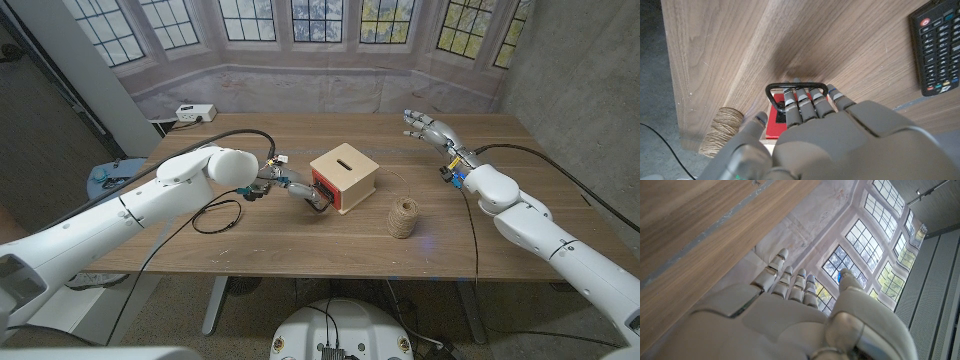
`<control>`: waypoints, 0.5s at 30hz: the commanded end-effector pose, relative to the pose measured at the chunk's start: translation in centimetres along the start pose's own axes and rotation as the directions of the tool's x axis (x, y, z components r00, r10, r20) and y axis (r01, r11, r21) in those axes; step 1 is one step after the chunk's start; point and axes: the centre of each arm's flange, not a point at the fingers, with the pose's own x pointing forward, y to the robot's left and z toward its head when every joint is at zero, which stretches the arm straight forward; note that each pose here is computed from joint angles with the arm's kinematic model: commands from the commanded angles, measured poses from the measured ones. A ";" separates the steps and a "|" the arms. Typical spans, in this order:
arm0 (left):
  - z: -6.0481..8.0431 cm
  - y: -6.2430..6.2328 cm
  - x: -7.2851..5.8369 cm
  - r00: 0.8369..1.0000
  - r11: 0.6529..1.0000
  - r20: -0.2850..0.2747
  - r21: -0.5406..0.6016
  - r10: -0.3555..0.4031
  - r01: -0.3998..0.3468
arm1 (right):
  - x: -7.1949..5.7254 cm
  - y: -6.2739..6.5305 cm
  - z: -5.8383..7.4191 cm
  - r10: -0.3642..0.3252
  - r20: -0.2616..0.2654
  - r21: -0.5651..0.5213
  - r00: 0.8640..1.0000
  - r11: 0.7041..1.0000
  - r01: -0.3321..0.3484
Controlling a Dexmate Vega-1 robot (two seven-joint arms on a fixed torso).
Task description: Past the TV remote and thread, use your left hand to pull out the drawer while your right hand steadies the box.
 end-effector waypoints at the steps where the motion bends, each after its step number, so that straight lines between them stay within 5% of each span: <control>1: -0.2 0.1 -0.1 1.000 1.000 -0.007 -0.016 -0.018 0.017 | 0.2 1.1 1.7 0.047 -0.006 -0.127 0.999 0.991 -0.047; 15: 0.6 -0.1 -0.4 1.000 0.999 -0.024 -0.028 -0.017 0.016 | 0.9 2.0 2.6 0.074 0.005 -0.160 0.997 0.984 -0.072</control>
